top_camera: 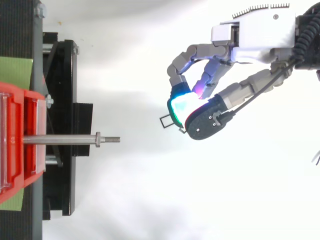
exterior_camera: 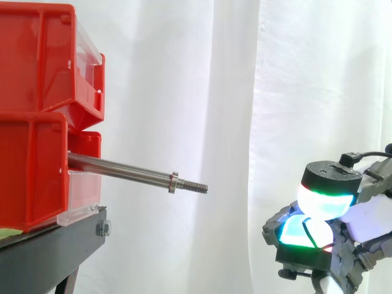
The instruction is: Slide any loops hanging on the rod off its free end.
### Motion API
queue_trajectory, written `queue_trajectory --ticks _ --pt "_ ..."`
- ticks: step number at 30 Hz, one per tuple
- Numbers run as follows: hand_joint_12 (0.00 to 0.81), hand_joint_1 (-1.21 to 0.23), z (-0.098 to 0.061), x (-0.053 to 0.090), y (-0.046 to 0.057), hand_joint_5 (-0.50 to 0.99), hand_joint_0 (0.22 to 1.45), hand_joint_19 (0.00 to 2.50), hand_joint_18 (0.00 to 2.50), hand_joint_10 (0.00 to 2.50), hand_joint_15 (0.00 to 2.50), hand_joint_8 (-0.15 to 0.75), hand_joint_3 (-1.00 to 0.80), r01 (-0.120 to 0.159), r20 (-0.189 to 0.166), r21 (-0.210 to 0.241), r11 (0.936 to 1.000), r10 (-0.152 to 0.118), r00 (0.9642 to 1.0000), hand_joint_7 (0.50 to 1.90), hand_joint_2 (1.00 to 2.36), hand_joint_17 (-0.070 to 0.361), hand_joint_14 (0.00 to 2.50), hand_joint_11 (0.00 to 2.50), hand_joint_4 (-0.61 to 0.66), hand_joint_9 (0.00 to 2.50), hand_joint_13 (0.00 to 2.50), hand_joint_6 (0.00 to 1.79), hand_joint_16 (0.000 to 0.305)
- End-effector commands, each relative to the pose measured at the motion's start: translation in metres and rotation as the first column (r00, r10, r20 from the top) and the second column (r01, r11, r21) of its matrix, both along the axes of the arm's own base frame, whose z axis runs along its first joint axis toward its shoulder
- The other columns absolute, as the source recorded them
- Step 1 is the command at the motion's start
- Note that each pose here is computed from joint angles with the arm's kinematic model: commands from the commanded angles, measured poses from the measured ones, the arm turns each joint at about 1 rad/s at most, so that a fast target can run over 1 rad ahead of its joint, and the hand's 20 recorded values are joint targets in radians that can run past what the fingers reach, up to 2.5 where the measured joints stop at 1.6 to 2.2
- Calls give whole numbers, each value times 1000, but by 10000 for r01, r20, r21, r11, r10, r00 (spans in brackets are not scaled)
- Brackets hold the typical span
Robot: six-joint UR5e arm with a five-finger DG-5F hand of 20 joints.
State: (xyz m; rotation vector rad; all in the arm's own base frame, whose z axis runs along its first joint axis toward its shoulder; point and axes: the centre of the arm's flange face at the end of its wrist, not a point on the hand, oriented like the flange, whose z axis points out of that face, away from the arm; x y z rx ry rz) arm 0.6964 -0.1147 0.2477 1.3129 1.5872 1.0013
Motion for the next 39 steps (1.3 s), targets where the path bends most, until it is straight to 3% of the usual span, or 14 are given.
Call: queue_trajectory --ticks 1,8,16,19,22,27,39 --pt "264 -657 0 0 0 -171 578 340 779 10 137 306 -150 7 -2 0 10000 -7 10000 1361 1024 95 6 329 -31 985 880 887 42" --pt "263 -666 0 0 -1 -167 579 338 776 13 135 305 -133 8 13 6 10000 -8 10000 1354 1024 95 5 327 -32 985 878 889 42" --pt "262 -669 2 5 1 -164 578 331 774 10 138 311 -126 -28 413 -2 10000 28 9991 1358 1024 94 5 331 -15 987 879 888 42" --pt "265 -672 5 11 2 -164 579 334 773 12 138 311 -125 -60 861 -53 10000 64 9963 1362 1024 93 5 334 -14 986 878 888 41" --pt "264 -677 11 19 2 -162 580 331 772 10 137 311 -123 -29 1502 -64 10000 39 9887 1371 1024 93 5 321 -14 979 874 887 41" --pt "268 -679 13 23 1 -161 579 333 771 10 134 308 -116 -14 1850 -73 10000 28 9827 1372 1024 92 5 321 -17 978 873 887 41" --pt "268 -674 13 23 2 -163 587 321 760 11 120 330 -127 -14 1911 -74 10000 28 9816 1376 1023 93 4 287 -4 969 842 888 41"
